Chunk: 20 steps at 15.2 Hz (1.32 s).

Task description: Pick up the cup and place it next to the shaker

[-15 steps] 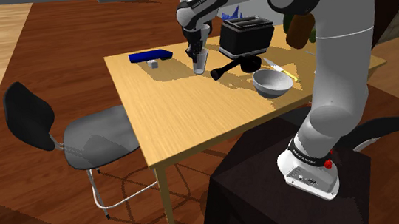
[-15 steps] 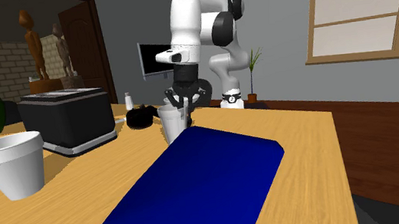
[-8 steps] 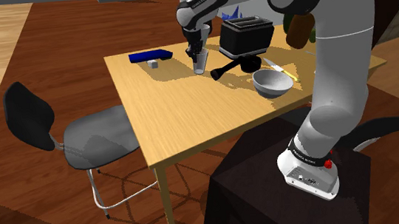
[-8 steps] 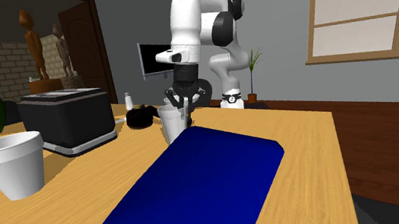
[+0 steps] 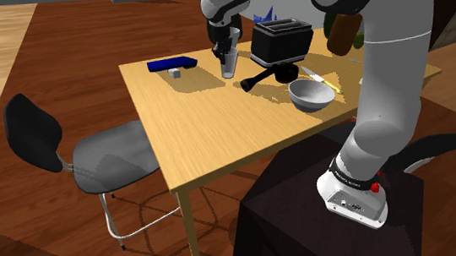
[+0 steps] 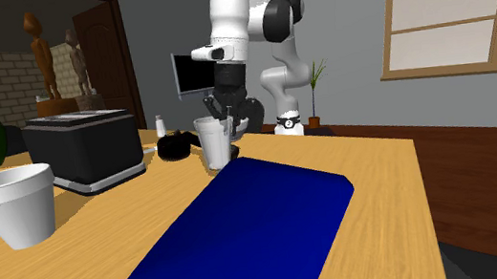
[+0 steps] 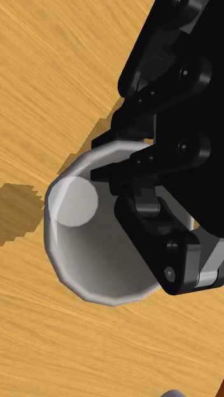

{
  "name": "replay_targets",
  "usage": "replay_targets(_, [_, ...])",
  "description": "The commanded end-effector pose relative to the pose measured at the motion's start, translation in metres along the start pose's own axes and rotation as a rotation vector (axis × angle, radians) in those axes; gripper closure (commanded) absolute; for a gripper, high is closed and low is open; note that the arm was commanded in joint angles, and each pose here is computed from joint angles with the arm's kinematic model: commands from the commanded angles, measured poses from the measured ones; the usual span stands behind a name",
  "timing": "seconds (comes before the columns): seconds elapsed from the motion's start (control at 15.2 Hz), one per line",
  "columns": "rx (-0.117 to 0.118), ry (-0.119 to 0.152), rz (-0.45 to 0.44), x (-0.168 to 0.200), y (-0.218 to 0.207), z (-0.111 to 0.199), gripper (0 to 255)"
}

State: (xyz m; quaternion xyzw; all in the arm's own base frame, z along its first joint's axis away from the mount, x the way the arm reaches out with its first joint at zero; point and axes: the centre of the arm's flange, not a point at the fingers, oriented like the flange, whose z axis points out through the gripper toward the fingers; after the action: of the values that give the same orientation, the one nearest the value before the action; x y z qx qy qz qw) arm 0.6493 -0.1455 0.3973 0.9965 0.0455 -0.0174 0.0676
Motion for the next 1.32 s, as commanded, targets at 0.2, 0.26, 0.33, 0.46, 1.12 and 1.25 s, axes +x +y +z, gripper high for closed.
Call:
replay_targets(0.2, [0.000, 0.000, 0.000, -0.001, 0.004, -0.026, 255])
replay_targets(0.26, [0.000, 0.000, 0.000, -0.002, 0.005, -0.031, 255])
replay_targets(0.33, [0.000, 0.000, 0.000, -0.002, 0.006, -0.037, 255])
replay_targets(0.46, [0.000, 0.000, 0.000, -0.002, 0.007, -0.047, 255])
replay_targets(1.12, [0.000, 0.000, 0.000, -0.004, 0.014, -0.099, 255])
replay_targets(1.25, [0.000, 0.000, 0.000, -0.005, 0.016, -0.110, 255])
